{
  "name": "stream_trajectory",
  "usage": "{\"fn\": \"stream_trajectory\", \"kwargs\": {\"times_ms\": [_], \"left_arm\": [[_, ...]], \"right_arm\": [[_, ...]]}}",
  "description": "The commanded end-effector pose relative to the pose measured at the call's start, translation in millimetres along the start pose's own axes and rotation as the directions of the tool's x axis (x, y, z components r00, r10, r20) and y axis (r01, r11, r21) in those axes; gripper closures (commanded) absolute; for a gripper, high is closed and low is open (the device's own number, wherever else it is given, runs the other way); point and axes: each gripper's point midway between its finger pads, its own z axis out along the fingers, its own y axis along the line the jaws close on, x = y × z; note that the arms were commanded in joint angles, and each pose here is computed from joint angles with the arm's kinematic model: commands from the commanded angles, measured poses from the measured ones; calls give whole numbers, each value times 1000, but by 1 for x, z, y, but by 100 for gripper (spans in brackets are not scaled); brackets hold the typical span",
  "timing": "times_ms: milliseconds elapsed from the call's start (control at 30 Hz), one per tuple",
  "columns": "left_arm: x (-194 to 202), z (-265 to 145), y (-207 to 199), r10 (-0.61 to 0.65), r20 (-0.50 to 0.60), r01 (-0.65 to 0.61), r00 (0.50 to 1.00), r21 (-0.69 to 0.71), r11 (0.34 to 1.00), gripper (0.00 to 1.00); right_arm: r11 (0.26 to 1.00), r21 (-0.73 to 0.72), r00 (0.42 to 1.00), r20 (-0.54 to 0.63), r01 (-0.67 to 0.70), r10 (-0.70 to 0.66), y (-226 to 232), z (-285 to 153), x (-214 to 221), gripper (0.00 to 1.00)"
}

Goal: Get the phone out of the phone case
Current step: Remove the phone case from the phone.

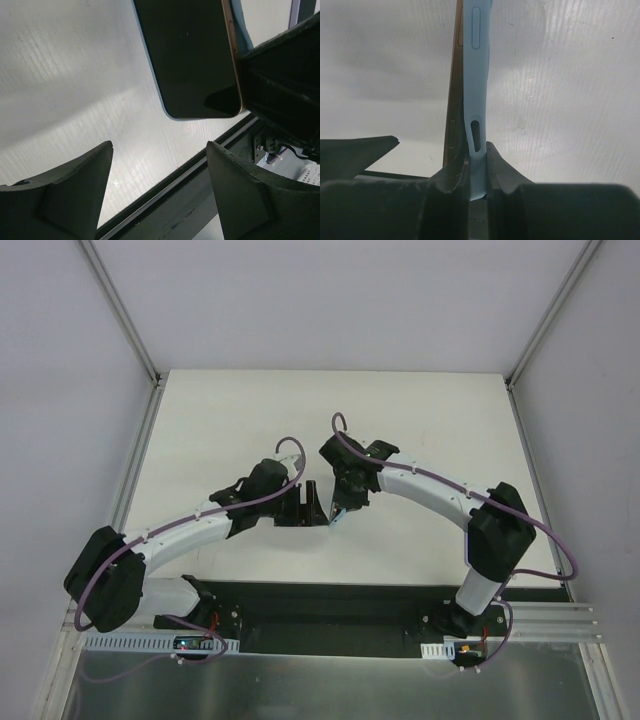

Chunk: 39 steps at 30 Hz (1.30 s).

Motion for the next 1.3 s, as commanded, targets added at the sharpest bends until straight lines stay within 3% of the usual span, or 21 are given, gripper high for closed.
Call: {"fn": "stream_trajectory", "kwargs": {"times_ms": [0,167,300,467,633,833,1267], "left_arm": [[-31,-2,-13,11,74,-15,997,51,999,26],[-47,-12,-2,-110,80,100,991,122,987,26],[-46,-8,-7,-167,-50,174,985,209,962,27],[-54,-1,-18,-176,-113,198,978,239,951,30],[-49,11,-11,-178,-175,208,968,173,963,31],[-51,21,-16,-145,-174,170,974,140,975,31],[-40,26,11,-133,-171,123,976,-68,990,34]], "right_arm": [[999,0,997,64,36,-36,7,-19,-8,99],[995,64,995,52,78,-81,0,-12,-1,98],[991,87,993,39,103,-107,3,-10,-1,98],[982,133,988,45,138,-145,2,-10,-1,98],[980,121,985,46,159,-166,5,-9,-2,99],[978,84,980,43,191,-195,11,-8,0,99],[970,-40,969,54,242,-239,26,-6,6,99]]}}
